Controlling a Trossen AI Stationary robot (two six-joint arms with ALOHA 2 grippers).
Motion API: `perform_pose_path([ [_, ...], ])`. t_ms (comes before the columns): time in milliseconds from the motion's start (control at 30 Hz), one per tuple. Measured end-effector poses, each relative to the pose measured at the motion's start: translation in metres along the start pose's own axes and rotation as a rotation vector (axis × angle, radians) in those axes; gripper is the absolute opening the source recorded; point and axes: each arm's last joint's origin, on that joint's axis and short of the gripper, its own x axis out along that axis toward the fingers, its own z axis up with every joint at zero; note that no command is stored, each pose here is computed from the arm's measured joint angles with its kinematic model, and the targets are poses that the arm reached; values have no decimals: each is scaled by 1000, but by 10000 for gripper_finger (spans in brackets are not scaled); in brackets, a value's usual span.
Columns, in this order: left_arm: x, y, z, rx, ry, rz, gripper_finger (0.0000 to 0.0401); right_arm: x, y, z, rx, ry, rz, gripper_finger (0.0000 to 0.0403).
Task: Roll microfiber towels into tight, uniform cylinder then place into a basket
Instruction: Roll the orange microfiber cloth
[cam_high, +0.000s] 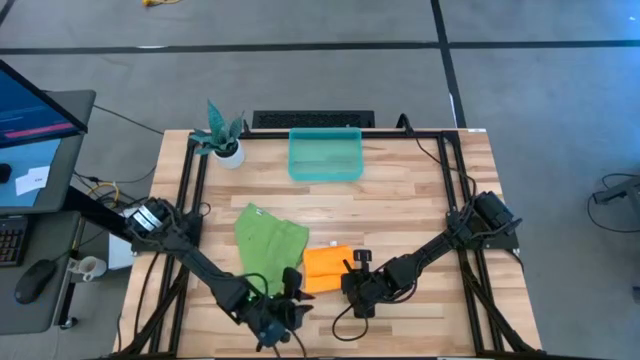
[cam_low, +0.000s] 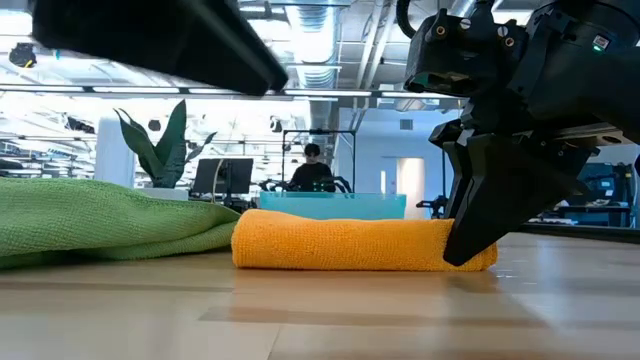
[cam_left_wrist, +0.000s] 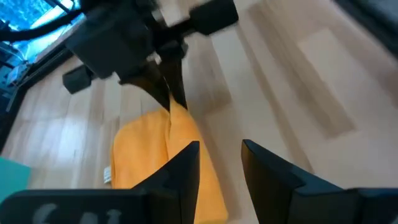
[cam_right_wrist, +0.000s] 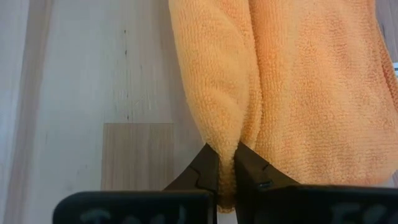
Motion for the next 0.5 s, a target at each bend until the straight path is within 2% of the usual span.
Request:
perform_pose_path([
  [133,2,2,0,0,6,-8,112,0,0,0,0,-1,1,38],
  [333,9,11,-4,-64,52,-17,113,0,0,0,1,-1,1,38],
  [500,19,13,-8,-136,75,-73,142,0,0,0,1,-2,1,38],
])
